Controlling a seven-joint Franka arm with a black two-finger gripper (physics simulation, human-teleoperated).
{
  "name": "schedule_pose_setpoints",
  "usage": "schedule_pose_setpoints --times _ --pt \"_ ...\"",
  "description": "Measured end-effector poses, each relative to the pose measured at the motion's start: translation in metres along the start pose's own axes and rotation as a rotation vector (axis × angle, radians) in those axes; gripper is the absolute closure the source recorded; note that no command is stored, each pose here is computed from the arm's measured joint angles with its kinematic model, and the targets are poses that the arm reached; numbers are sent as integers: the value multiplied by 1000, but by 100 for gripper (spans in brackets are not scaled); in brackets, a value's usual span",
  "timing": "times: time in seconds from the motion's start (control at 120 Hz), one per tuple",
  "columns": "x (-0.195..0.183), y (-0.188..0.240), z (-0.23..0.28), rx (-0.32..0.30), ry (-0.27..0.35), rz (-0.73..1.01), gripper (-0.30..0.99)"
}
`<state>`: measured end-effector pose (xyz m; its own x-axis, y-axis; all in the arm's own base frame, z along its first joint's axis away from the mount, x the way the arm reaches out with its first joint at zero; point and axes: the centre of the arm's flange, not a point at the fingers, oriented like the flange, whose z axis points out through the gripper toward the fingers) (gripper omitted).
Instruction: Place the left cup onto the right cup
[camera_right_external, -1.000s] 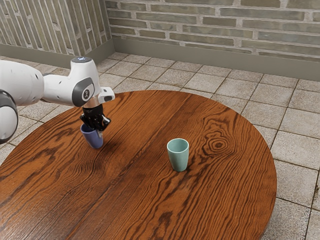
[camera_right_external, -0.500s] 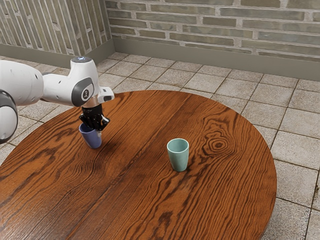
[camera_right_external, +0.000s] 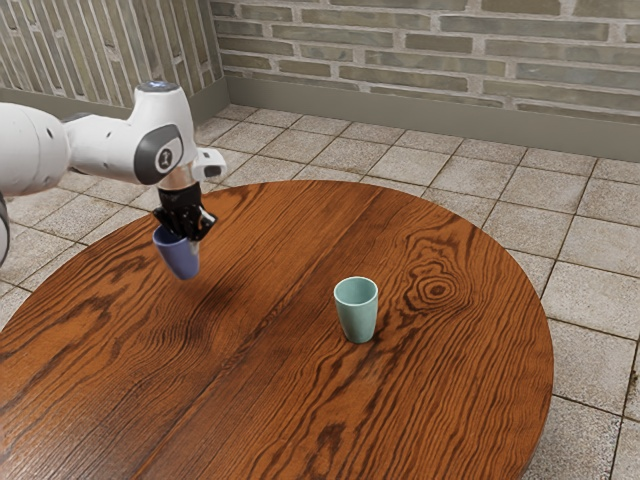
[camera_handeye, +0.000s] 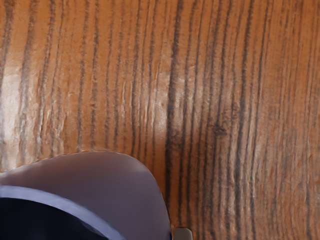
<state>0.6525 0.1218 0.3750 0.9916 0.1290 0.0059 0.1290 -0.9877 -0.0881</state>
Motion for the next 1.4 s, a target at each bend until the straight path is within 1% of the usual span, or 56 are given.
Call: schedule_pose_setpoints --times 0.417,0.733,0.833,0.967,1.083,1.192,1.4 --pt "-24 60 -63 73 -43 61 78" --pt "-42 98 -90 96 -64 59 78" --pt "-47 117 -100 116 -57 71 78" --pt "-53 145 -106 125 -58 84 78" --pt "-52 166 -120 130 -30 86 78" --pt "-53 186 -134 125 -5 84 78" --pt "-52 210 -147 108 20 59 78"
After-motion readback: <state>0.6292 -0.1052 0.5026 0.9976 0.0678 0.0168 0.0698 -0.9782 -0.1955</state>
